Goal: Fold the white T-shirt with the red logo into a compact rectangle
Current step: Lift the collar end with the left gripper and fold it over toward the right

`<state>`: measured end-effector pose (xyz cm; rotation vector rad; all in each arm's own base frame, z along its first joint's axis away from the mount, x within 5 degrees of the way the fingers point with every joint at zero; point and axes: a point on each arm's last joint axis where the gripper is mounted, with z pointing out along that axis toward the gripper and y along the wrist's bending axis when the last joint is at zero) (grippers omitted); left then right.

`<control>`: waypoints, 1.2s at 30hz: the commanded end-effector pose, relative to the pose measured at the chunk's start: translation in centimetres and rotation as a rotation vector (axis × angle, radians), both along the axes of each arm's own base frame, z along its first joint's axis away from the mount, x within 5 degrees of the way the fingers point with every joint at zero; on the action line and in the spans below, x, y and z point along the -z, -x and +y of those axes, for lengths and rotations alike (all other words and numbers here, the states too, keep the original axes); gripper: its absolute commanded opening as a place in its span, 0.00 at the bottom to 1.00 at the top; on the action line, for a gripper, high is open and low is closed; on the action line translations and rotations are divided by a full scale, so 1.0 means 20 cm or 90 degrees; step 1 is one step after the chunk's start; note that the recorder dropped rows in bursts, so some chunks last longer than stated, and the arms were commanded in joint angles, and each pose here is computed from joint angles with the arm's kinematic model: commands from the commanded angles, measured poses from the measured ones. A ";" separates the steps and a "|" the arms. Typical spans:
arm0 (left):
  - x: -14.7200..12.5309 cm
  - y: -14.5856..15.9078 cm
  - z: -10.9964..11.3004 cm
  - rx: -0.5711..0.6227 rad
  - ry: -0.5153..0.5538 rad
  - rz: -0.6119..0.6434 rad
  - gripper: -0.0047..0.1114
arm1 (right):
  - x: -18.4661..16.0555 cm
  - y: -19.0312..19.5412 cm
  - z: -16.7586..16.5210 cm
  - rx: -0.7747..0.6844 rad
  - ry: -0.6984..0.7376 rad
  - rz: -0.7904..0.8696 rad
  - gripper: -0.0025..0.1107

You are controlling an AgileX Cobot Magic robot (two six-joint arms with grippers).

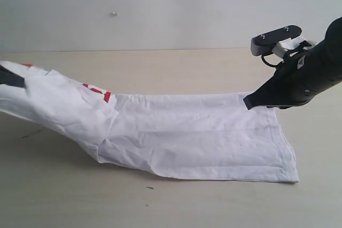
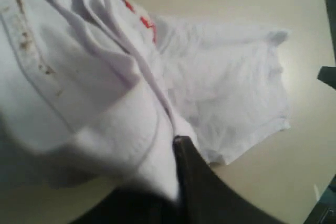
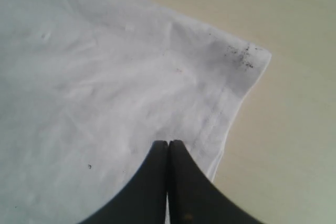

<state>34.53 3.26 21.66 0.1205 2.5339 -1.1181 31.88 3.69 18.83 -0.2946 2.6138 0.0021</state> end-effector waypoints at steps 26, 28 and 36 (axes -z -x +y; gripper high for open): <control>0.00 0.03 -1.57 0.192 0.149 -0.071 0.04 | -0.12 0.01 -0.05 0.074 0.023 -0.070 0.02; 0.04 0.04 -1.62 0.198 0.147 -0.063 0.04 | -0.12 0.01 -0.05 0.074 0.023 -0.070 0.02; 0.13 0.06 -1.72 0.190 0.166 -0.046 0.55 | -0.12 0.00 -0.05 0.072 0.019 -0.081 0.02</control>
